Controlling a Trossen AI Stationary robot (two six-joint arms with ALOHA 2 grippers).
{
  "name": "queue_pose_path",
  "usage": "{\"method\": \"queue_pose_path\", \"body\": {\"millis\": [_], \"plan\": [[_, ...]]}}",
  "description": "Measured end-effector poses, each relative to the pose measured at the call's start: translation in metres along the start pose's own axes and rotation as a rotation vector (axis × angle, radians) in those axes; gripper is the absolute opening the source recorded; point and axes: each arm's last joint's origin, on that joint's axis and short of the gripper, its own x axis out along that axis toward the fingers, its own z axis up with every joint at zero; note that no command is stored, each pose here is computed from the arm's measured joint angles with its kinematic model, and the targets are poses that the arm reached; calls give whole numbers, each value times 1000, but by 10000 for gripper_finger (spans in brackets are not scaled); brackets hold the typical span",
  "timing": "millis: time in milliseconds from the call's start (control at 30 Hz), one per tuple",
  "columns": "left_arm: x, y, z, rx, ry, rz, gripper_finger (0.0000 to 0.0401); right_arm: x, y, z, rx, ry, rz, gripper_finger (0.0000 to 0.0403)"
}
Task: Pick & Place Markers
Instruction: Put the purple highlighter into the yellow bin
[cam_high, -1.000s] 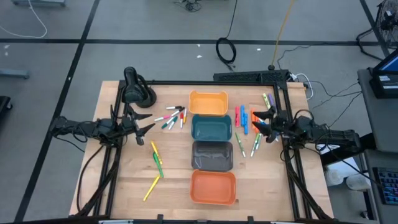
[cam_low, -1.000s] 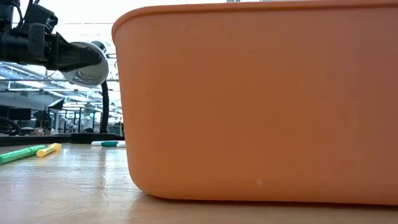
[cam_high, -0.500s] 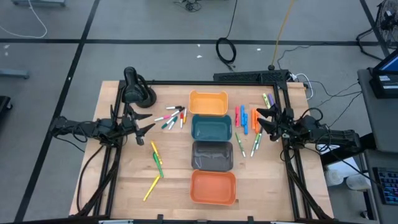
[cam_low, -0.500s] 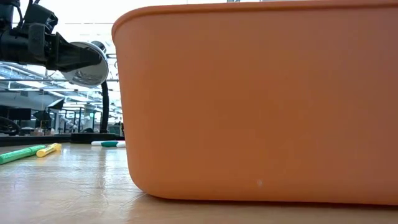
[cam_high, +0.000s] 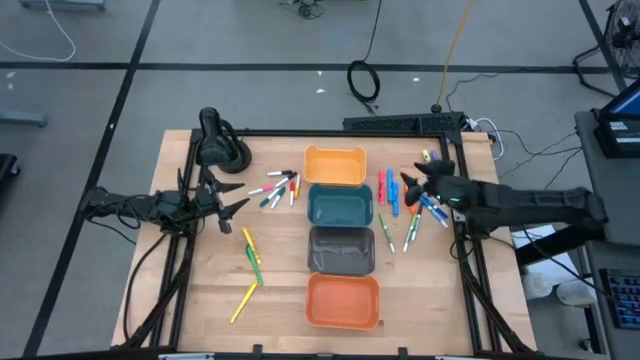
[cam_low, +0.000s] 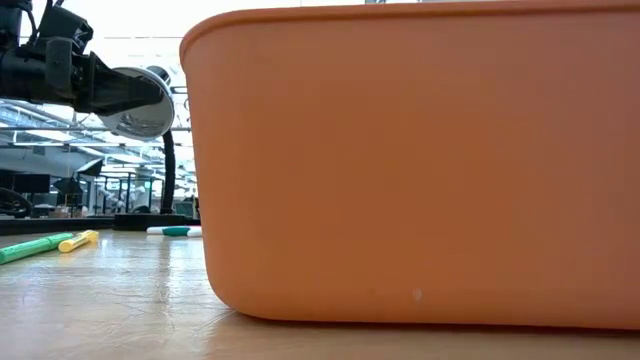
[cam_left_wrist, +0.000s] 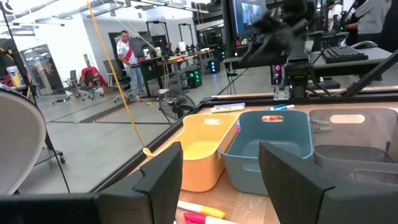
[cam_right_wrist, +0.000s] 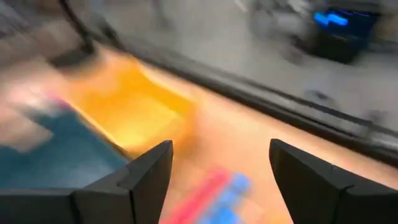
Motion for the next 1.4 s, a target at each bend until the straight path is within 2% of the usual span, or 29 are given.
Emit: {"method": "queue_pose_path", "body": {"millis": [100,167,300,433,600,733,933,1033,1133,1267,1400], "plan": [[0,0,0,0,0,-1,214,13,7,31,-73,192,-170,249],[0,0,0,0,0,-1,214,28,5,41,-127,365,-274,243],[0,0,0,0,0,-1,214,64,-5,52,-205,596,-367,234],[0,0,0,0,0,-1,214,95,-33,44,-187,790,-403,231],[0,0,0,0,0,-1,214,109,-73,25,-121,927,-536,232],[0,0,0,0,0,-2,214,113,-94,16,-60,937,-590,228],[0,0,0,0,1,-2,214,122,-93,20,34,816,-623,219],[0,0,0,1,1,-2,214,128,-95,18,110,801,-577,211],[0,0,0,2,3,-3,214,132,-99,14,107,783,-604,198],[0,0,0,3,4,-3,214,137,-101,8,93,804,-646,156],[0,0,0,1,2,-2,214,147,-100,-3,74,860,-658,77]]}}
